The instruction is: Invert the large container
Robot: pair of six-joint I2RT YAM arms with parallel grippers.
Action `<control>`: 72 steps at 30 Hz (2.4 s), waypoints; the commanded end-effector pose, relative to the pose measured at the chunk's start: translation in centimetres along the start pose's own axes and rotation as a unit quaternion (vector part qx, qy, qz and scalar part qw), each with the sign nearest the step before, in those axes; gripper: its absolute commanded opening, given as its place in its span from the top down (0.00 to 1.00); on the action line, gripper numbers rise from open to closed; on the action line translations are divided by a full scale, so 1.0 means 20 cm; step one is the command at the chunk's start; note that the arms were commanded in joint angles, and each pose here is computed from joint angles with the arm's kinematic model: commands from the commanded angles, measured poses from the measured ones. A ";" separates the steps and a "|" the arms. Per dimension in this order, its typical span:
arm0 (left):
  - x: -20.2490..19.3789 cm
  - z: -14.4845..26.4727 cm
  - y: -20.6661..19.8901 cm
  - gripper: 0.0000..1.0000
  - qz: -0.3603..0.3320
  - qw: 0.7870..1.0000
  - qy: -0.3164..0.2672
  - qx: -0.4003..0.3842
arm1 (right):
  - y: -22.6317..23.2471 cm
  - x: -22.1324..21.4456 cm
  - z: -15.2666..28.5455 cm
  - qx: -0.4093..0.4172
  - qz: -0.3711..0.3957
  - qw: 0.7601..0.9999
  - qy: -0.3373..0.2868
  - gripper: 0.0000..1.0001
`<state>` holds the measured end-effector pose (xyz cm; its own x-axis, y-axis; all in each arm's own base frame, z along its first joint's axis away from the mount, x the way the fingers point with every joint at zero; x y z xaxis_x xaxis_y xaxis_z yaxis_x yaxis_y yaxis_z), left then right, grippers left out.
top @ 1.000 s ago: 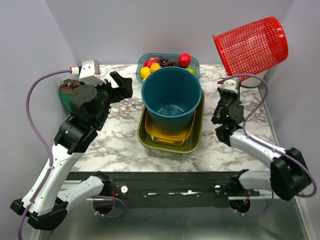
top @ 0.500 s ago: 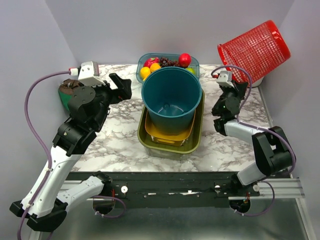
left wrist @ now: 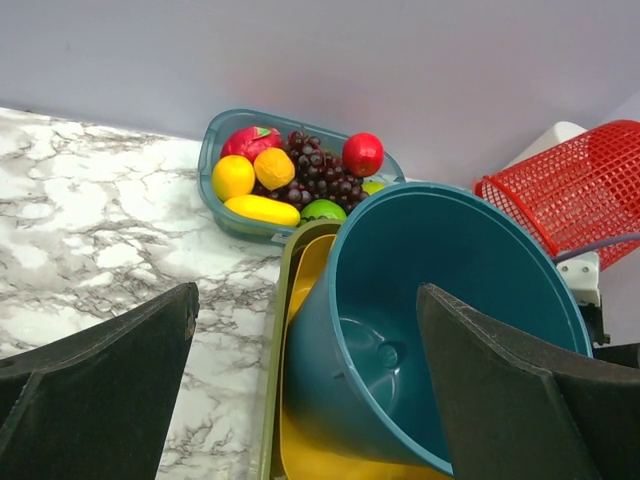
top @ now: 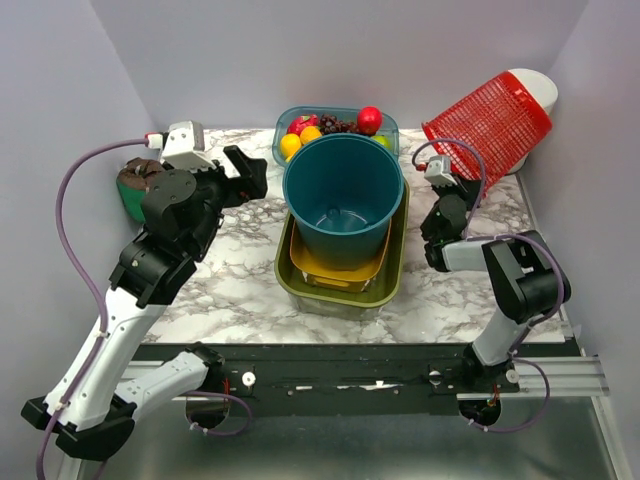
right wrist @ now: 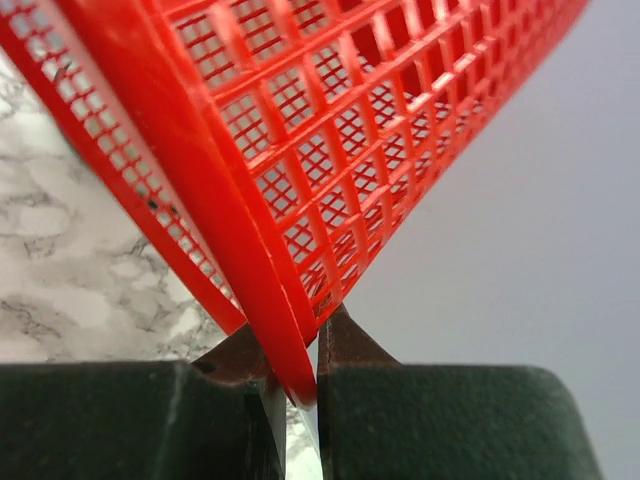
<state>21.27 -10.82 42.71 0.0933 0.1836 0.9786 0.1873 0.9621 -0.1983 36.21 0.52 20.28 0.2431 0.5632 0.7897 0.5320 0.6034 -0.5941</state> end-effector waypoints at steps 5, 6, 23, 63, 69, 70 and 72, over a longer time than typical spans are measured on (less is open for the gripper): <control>-0.05 -0.03 -0.06 0.01 0.020 0.999 0.020 -0.041 | -0.03 0.05 -0.06 -0.075 -0.107 0.989 -0.066 0.99; -0.05 -0.02 -0.06 0.01 0.021 0.999 0.021 -0.043 | 0.01 0.02 -0.07 -0.069 -0.089 0.992 -0.061 0.99; -0.13 -0.05 -0.08 0.01 0.034 0.997 0.040 -0.058 | 0.20 -0.15 -0.06 -0.053 -0.013 0.998 -0.011 0.99; -0.13 0.00 -0.07 0.01 0.049 0.996 0.045 -0.065 | 0.10 -0.11 0.08 -0.064 -0.051 0.997 0.009 0.30; -0.14 0.00 -0.08 0.01 0.049 0.995 0.051 -0.068 | 0.11 -0.10 0.07 -0.061 -0.056 0.997 0.002 0.27; -0.14 0.00 -0.08 0.01 0.049 0.995 0.051 -0.068 | 0.11 -0.10 0.07 -0.061 -0.057 0.996 0.002 0.26; -0.14 0.00 -0.08 0.01 0.048 0.995 0.052 -0.068 | 0.10 -0.09 0.07 -0.060 -0.064 0.996 0.001 0.25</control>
<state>20.92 -12.78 40.22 0.2054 0.2409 0.9486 0.2911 0.9103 -0.2942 35.52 1.24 13.40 0.4503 0.5909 0.6694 0.4404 0.5052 -0.7422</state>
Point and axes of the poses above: each gripper's point midway between its finger pads, its own z axis back along the fingers, its own y axis along the line the jaws close on, x = y × z, the point moved 7 cm from there along z, back along the fingers, and after that the axes turned 12 degrees about -z, right-handed, at the moved point
